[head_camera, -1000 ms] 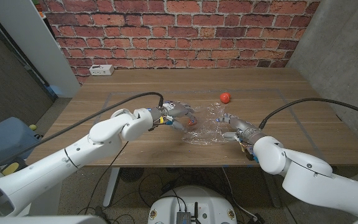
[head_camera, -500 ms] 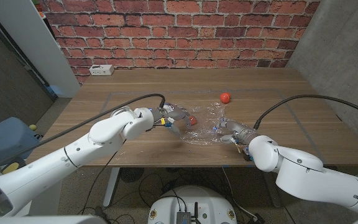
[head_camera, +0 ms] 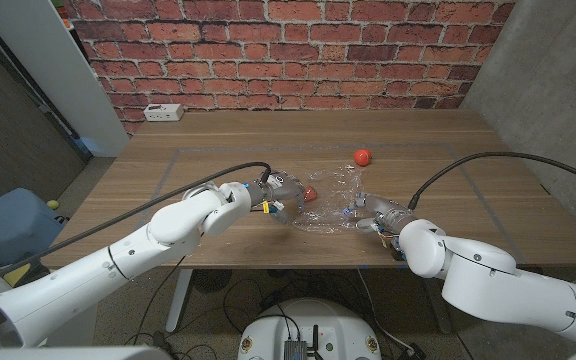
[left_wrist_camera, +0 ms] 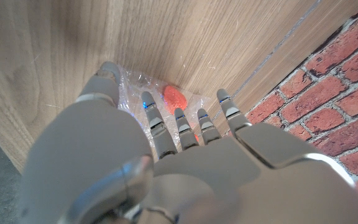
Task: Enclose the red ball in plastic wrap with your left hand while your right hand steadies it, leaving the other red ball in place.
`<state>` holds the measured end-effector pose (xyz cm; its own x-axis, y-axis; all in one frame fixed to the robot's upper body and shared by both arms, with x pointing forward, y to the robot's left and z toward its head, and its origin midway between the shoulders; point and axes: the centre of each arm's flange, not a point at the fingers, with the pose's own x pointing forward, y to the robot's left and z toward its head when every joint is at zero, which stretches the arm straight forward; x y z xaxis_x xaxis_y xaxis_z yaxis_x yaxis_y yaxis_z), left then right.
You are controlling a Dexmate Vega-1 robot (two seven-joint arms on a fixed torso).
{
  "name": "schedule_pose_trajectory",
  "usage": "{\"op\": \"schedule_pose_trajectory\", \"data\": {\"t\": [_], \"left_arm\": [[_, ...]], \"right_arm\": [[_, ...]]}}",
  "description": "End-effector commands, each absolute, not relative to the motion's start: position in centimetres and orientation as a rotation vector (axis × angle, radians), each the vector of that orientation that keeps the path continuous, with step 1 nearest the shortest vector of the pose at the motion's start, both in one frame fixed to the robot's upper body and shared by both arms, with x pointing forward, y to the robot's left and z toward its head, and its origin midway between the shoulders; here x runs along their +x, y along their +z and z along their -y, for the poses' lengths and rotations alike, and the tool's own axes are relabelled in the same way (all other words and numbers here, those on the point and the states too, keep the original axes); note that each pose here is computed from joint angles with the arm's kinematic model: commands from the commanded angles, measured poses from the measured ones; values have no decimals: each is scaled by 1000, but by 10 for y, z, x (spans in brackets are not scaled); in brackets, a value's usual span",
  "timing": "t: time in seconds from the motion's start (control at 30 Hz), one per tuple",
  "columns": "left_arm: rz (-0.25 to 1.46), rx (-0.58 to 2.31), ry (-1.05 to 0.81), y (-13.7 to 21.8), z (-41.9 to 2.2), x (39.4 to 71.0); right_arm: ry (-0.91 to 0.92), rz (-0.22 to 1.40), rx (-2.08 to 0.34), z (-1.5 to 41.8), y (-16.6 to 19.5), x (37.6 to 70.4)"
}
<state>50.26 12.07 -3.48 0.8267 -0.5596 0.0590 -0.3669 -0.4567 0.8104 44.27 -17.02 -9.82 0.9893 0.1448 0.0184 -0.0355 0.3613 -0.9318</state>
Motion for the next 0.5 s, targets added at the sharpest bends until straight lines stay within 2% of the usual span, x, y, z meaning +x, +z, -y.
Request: {"op": "schedule_pose_trajectory", "data": {"t": [0.03, 0.27, 0.5], "left_arm": [[765, 2099, -298, -56, -111, 504], [798, 2105, -296, -64, -108, 506], [909, 2072, -214, -73, -112, 513]], "right_arm": [[110, 115, -1185, 173, -97, 442], [114, 123, -1182, 173, -97, 443], [115, 130, -1178, 173, -95, 444]]}}
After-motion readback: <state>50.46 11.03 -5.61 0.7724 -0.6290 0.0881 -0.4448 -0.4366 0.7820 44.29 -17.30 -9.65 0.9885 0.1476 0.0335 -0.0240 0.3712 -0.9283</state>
